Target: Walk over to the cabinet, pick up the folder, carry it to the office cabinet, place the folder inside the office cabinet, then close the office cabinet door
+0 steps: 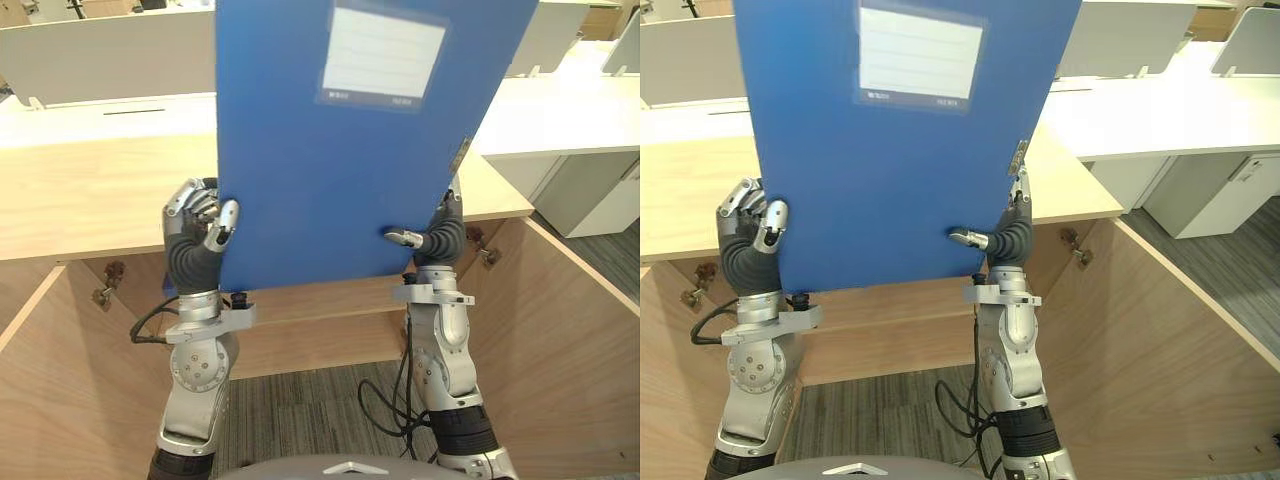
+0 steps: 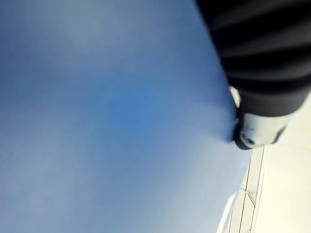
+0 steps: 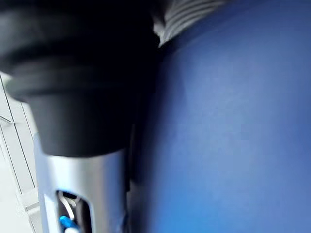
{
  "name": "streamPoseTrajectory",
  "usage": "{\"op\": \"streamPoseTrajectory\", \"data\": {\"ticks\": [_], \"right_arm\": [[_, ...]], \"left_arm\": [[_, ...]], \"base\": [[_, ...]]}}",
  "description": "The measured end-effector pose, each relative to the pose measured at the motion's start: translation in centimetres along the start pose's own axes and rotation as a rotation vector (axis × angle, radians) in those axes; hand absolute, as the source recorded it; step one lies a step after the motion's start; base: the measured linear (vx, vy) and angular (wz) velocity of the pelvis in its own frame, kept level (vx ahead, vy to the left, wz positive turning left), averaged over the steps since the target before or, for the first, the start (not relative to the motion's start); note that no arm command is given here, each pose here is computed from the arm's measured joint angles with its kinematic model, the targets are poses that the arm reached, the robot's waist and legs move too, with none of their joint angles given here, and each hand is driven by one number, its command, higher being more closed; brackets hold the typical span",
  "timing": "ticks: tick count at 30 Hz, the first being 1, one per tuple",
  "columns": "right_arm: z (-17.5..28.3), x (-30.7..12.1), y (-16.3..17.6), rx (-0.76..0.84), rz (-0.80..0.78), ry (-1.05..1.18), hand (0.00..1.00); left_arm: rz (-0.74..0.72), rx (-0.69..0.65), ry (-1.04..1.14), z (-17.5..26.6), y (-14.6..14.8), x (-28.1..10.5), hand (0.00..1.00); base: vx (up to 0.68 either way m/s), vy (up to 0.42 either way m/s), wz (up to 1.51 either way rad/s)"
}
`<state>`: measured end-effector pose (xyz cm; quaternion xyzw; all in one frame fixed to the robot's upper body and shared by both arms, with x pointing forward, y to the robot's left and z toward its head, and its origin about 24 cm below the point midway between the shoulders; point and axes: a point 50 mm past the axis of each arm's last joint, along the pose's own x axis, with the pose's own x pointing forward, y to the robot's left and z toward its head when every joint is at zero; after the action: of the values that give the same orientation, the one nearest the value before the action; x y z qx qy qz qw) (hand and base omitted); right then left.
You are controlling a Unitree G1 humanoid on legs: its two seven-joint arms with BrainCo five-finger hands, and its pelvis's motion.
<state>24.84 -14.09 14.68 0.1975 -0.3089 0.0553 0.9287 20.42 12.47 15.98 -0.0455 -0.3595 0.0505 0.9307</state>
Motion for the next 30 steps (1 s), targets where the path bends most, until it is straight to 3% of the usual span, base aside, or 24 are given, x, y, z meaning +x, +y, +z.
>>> {"op": "streamPoseTrajectory", "data": {"ticks": [8,9,23,24,30], "right_arm": [[-1.4,-0.4,-1.4,-0.073,0.032,0.121,0.00],[-1.5,-0.4,-1.5,-0.090,0.055,0.139,1.00],[-3.9,-1.0,-2.8,-0.170,0.205,0.341,1.00],[-4.0,-1.1,-2.8,-0.166,0.205,0.343,1.00],[-4.9,-2.2,-2.7,-0.118,0.152,0.372,1.00]], "left_arm": [[-0.114,0.042,0.065,-1.5,-0.3,-0.5,1.00],[-0.128,0.048,0.071,-1.7,-0.3,-0.6,1.00],[-0.221,0.163,0.149,-3.5,0.9,-1.2,1.00],[-0.221,0.172,0.148,-3.5,0.9,-1.2,0.00],[-0.211,0.225,0.175,-4.2,1.2,-1.5,0.00]], "base": [[0.00,0.000,0.00],[0.00,0.000,0.00],[-0.03,0.004,0.00],[0.00,0.000,0.00],[0.00,0.000,0.00]]}}
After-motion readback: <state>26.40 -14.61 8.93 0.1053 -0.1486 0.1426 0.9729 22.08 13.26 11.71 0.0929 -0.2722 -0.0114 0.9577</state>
